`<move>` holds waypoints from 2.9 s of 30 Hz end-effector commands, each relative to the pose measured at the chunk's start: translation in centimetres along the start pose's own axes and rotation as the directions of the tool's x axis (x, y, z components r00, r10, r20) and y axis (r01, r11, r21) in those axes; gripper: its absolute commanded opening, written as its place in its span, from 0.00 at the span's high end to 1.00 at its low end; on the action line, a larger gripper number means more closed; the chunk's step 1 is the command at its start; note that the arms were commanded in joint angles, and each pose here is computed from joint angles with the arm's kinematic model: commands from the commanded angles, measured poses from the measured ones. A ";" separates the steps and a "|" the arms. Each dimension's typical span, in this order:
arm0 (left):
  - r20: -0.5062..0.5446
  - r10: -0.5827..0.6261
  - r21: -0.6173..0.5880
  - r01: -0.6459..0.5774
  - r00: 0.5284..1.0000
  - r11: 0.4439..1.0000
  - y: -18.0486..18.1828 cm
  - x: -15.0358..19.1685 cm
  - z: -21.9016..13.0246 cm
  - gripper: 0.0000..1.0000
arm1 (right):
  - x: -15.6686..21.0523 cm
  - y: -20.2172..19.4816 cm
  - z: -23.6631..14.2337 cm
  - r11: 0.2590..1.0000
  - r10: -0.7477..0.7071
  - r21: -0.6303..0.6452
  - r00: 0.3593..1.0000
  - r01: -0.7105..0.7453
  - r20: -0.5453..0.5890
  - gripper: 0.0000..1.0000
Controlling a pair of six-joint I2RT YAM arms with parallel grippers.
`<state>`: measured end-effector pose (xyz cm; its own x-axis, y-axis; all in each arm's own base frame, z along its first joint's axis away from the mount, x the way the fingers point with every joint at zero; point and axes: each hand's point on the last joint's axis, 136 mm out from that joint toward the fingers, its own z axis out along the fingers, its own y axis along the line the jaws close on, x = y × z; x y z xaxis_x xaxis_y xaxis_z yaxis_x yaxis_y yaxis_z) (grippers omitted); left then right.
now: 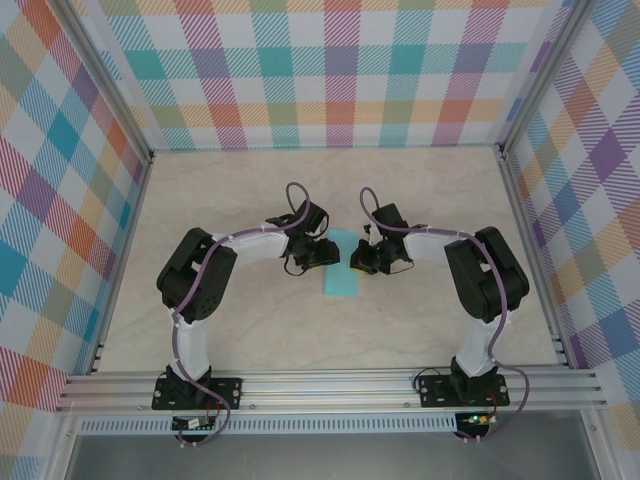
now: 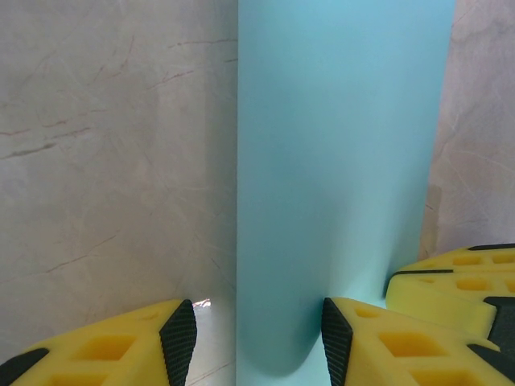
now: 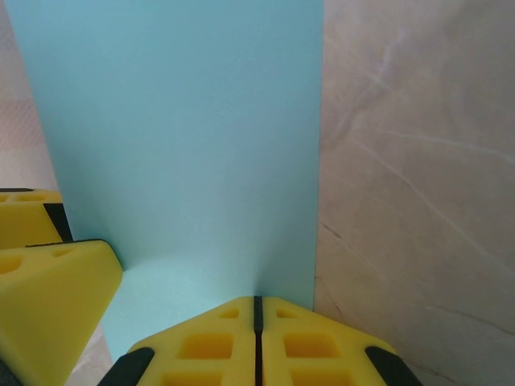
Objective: Fold a paper plane with a square sheet of paper (fold left side to right side)
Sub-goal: Hold the square sheet of paper at the center of the table, then first fold the square sheet of paper in half at the center of the table.
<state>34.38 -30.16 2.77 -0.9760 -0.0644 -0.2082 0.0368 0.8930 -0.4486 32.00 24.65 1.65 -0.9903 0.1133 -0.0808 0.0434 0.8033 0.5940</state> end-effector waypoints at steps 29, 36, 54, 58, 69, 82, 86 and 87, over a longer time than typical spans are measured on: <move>0.086 0.086 0.226 -0.104 0.993 0.969 -5.7 -0.4 -5.1 0.65 | 2.2 -3.1 1.8 0.983 -0.019 0.178 0.993 0.039 -0.115 0.92; 0.020 0.083 0.309 -0.085 0.996 0.947 -6.7 0.0 -2.1 0.75 | 2.4 -3.3 1.9 0.980 -0.018 0.194 0.992 0.042 -0.122 0.92; -0.038 0.010 0.067 -0.007 0.999 0.998 1.9 1.9 1.7 0.77 | 2.9 -4.3 1.7 0.968 -0.017 0.244 0.989 0.052 -0.146 0.92; -0.032 -0.009 0.055 0.011 0.999 0.998 3.2 2.1 1.2 0.77 | 3.0 -4.5 1.6 0.966 -0.019 0.253 0.989 0.057 -0.148 0.92; 0.049 0.010 0.149 -0.017 0.999 0.989 2.1 0.6 -3.5 0.78 | 2.9 -3.8 1.6 0.971 -0.031 0.230 0.989 0.065 -0.147 0.92; 0.031 0.081 0.329 -0.087 0.996 0.940 -4.0 0.2 -1.6 0.83 | 2.8 -3.7 1.5 0.970 -0.032 0.233 0.989 0.066 -0.148 0.92; 0.024 0.066 0.292 -0.071 0.998 0.954 -3.2 0.1 0.0 0.83 | 2.9 -3.7 1.5 0.971 -0.033 0.231 0.988 0.068 -0.150 0.92; 0.024 0.065 0.280 -0.069 0.998 0.957 -2.9 0.1 0.2 0.83 | 2.8 -3.6 1.5 0.971 -0.034 0.230 0.988 0.067 -0.148 0.92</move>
<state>33.63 -32.58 4.19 -0.9681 -0.0107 -0.2504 0.1645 0.7267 -0.6670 31.87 24.91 1.45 -0.9960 0.0152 -0.0885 -0.0313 0.8650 0.5008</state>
